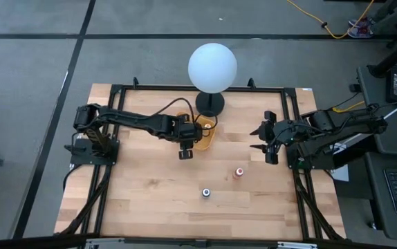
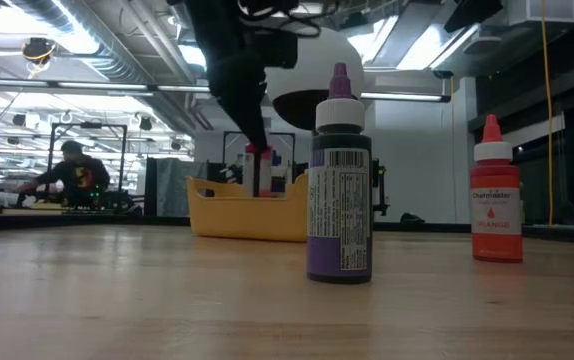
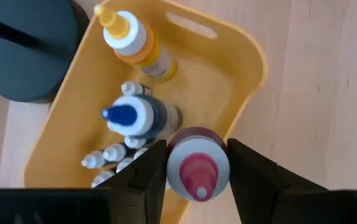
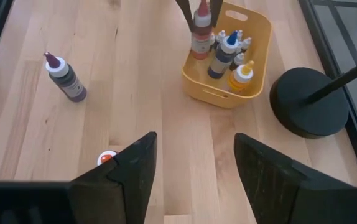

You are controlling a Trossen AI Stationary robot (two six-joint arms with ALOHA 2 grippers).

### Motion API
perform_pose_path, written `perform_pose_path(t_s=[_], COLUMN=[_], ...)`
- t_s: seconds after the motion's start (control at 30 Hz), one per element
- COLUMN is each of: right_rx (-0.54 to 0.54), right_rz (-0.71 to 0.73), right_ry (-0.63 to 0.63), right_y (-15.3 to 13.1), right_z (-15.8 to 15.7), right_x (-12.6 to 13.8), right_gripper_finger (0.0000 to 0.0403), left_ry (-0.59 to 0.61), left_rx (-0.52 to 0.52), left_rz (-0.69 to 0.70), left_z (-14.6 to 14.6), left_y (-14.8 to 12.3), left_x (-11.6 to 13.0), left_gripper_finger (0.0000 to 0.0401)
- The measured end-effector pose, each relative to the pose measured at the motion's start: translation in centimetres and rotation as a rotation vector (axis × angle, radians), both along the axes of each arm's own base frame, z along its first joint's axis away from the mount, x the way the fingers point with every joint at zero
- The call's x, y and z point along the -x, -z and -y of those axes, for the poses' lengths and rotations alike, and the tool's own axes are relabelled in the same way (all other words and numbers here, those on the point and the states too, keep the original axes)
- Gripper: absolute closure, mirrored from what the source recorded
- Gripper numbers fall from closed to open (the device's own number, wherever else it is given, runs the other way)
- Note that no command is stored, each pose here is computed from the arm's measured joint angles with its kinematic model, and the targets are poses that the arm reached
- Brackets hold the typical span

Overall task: Pick & Place food coloring
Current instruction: Put the large pink food coloring bottle into the yellow bin

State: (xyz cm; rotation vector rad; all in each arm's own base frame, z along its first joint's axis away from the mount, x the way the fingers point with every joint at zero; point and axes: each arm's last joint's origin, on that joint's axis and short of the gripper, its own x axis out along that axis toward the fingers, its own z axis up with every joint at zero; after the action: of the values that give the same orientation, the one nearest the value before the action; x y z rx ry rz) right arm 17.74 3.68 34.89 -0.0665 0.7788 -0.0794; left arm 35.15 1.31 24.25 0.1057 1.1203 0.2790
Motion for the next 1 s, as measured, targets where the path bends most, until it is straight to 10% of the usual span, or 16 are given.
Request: perform_pose_path(t_s=[1.0], right_rx=[0.0], right_rz=[-0.001], right_ry=[0.001], right_y=[0.0], right_z=[0.0], right_x=[0.0], right_gripper_finger=[0.0188], left_ry=[-0.016], left_rx=[0.045], left_rz=[0.016], left_z=[-1.6], left_y=[2.0], left_x=[0.3], left_gripper_finger=[0.0241])
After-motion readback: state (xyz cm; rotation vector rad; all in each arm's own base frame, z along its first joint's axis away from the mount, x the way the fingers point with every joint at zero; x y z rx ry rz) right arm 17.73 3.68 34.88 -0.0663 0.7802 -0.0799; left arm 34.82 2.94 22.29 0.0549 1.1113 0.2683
